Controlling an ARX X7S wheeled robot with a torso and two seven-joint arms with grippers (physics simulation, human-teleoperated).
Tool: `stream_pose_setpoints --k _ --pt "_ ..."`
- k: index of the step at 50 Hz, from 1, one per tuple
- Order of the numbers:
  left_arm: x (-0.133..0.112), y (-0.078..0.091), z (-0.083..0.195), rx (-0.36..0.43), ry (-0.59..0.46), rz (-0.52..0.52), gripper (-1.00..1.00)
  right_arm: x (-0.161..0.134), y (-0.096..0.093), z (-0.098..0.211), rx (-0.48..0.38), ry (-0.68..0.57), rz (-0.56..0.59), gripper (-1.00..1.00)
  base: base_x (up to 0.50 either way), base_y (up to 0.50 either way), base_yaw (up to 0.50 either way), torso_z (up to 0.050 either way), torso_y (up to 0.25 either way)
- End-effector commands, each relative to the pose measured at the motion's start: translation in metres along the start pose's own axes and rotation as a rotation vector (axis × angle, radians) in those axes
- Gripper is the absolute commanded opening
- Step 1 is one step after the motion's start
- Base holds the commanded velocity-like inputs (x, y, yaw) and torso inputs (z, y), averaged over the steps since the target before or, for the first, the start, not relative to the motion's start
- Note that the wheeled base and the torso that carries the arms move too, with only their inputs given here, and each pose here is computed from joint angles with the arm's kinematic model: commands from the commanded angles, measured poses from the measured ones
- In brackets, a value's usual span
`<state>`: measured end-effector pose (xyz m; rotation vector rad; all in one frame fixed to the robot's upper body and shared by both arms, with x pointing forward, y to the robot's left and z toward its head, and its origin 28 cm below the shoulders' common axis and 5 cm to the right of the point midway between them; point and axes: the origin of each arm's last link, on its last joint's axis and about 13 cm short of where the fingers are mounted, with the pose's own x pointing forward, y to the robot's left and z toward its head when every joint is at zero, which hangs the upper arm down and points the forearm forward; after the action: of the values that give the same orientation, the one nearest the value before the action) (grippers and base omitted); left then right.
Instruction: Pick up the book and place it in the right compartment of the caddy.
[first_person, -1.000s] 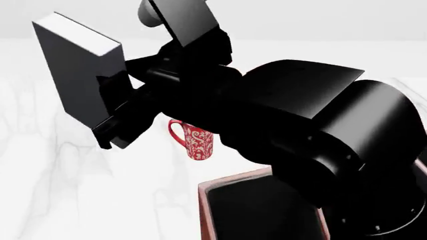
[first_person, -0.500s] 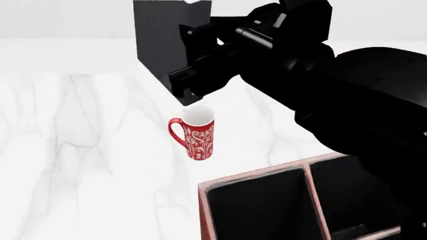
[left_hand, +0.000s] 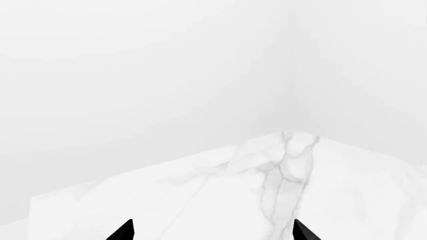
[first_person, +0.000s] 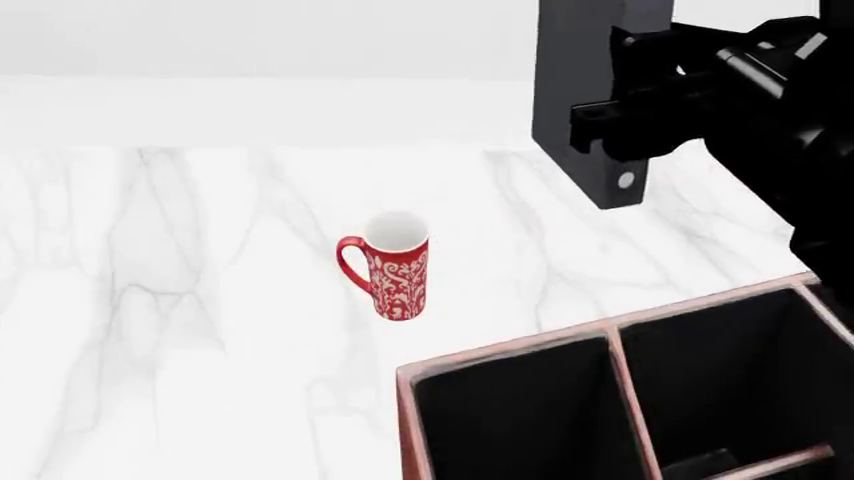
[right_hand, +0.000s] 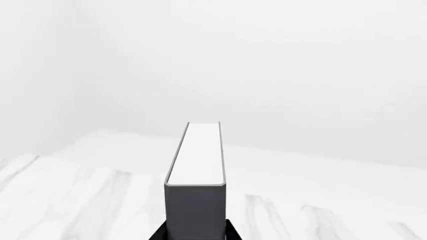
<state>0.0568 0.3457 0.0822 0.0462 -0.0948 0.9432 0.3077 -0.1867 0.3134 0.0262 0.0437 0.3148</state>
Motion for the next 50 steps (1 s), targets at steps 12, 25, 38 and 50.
stream_pose_setpoints --k 12,25,38,50 --pt "0.0 0.0 0.002 0.003 -0.005 -0.002 1.0 -0.037 -0.055 0.008 0.046 -0.071 -0.304 -1.0 0.0 0.0 0.0 0.0 0.002" --pt "0.001 0.001 0.004 0.006 -0.01 -0.001 1.0 -0.06 -0.07 0.011 0.04 -0.098 -0.415 -1.0 0.0 0.0 0.0 0.0 0.001" --pt "0.0 0.002 -0.002 0.003 0.0 0.0 1.0 -0.07 -0.068 0.01 -0.052 -0.13 -0.483 -1.0 0.0 0.0 0.0 0.0 0.002" --pt "0.0 0.002 -0.003 0.0 0.002 -0.002 1.0 -0.073 -0.064 0.008 -0.093 -0.126 -0.486 -1.0 0.0 0.0 0.0 0.001 0.002"
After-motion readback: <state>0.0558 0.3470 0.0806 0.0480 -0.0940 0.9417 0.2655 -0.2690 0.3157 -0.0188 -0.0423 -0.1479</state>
